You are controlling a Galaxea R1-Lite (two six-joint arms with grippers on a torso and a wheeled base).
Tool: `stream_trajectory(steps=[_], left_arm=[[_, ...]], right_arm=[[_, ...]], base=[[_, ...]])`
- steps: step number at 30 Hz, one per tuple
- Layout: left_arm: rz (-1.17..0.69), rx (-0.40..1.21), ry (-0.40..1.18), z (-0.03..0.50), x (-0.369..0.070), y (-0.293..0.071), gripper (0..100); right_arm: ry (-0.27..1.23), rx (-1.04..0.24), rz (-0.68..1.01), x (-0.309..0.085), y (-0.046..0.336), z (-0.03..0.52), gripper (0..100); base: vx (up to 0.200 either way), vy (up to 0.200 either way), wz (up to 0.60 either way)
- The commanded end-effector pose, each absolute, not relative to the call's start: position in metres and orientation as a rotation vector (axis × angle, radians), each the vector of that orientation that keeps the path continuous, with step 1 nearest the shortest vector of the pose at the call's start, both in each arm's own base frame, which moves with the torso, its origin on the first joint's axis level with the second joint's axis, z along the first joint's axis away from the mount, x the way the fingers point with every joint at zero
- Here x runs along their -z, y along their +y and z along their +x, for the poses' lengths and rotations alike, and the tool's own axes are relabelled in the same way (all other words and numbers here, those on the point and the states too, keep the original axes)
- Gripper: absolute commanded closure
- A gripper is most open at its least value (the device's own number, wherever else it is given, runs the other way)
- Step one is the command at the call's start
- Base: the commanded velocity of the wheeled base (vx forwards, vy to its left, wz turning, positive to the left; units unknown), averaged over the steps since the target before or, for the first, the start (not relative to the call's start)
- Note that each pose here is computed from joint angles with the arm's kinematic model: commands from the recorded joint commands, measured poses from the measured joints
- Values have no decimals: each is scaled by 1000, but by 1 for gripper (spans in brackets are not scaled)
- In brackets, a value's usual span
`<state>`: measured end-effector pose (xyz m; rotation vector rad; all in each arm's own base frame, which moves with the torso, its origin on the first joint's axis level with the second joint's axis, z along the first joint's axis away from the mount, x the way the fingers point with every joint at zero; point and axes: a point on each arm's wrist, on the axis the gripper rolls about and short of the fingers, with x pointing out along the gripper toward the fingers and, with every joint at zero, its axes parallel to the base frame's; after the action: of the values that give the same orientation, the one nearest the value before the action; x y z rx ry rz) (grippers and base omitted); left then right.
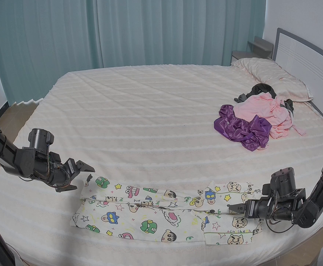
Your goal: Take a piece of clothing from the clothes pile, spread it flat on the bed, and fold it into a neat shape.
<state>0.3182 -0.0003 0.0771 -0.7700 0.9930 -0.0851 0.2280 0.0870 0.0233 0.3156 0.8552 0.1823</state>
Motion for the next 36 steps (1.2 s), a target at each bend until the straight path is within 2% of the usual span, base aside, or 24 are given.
stream_trajectory(steps=[1, 7, 16, 35, 36], left_arm=[[-678, 66, 1005, 338, -54, -1, 0], [-435, 135, 1060, 341, -23, 5, 0], [-265, 232, 1100, 340, -2, 5, 0], [-201, 317, 1114, 341, 2, -25, 0], [-201, 314, 1113, 342, 2, -25, 100]], right_arm=[[846, -91, 325, -30, 67, 208, 0], [851, -43, 397, -28, 58, 189, 0], [863, -36, 476, -14, 56, 179, 0], [852, -39, 510, -17, 58, 179, 0], [850, -38, 511, -17, 58, 179, 0]], base=[[0, 0, 0], [0, 0, 0], [0, 0, 0], [0, 0, 0], [0, 0, 0]])
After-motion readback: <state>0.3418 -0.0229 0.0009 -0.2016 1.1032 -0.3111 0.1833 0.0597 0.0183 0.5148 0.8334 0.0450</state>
